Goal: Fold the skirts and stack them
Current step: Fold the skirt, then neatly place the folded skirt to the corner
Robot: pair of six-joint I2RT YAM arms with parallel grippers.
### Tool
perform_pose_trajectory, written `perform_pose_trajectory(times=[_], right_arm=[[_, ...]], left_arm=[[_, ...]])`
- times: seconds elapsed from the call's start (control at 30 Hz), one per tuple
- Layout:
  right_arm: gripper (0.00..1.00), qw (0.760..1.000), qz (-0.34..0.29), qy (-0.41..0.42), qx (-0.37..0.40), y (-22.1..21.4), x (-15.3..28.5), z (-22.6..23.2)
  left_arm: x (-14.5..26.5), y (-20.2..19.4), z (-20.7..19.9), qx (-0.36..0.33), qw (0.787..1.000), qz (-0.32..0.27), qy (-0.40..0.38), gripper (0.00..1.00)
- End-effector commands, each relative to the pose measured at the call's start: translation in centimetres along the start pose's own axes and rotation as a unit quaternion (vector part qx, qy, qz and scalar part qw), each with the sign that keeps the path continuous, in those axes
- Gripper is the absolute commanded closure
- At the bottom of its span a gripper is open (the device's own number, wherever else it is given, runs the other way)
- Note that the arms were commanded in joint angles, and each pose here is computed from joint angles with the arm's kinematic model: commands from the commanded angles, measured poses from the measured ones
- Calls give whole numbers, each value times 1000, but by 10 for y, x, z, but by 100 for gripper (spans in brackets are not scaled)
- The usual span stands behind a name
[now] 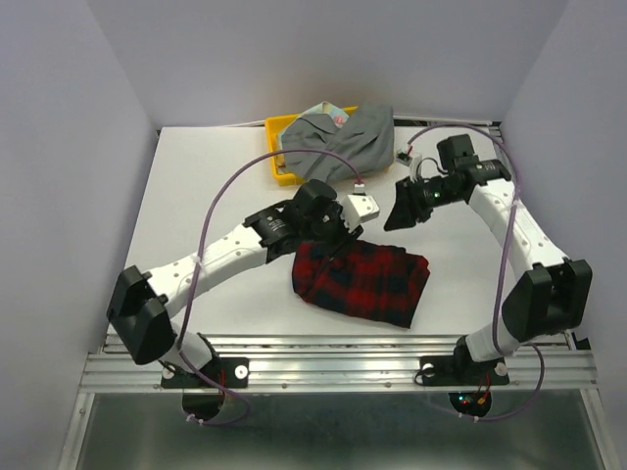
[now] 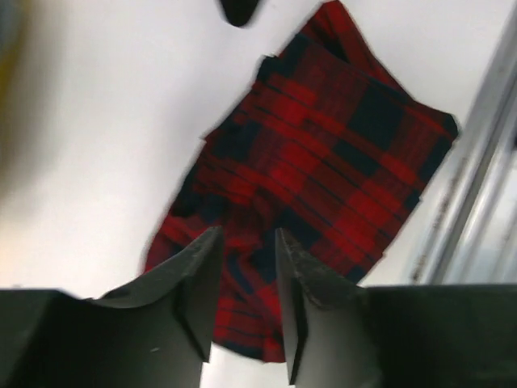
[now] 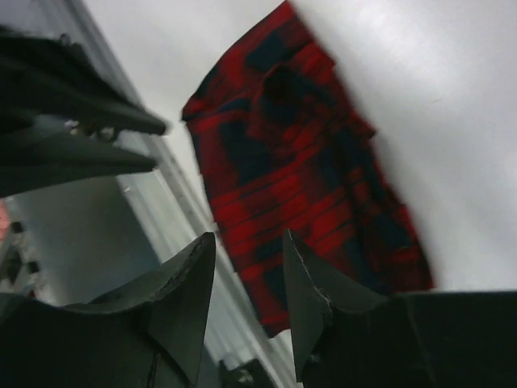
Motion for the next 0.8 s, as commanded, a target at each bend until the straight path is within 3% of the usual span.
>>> perform_pose_trajectory(times=[0.0, 0.23, 0.5, 0.63, 0.77], right_arm=[[56, 987, 39, 130, -87, -51, -17, 51], [57, 957, 108, 200, -182, -112, -55, 60], [61, 962, 166, 117, -182, -146, -86, 11], [61, 973, 179, 25, -145, -147, -93, -31], [62, 976, 181, -66, -101, -138, -91, -78]], left_arm=[[-32, -21, -21, 112, 988, 12, -107, 63], [-81, -45, 30, 243, 962, 32, -120, 82], [-128, -70, 89, 312, 947, 25, -76, 83], [-122, -62, 119, 314, 949, 5, -39, 75], [-75, -30, 145, 281, 959, -37, 11, 48]])
Point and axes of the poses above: each gripper's point midway between its finger pads, its own x axis back along the fingers, its own z axis along the line the jaws close on, y = z × x, the point moved 1 cm from there along x, back along the fingers, and after that the axes turned 3 degrees about x, right-handed, at the moved point
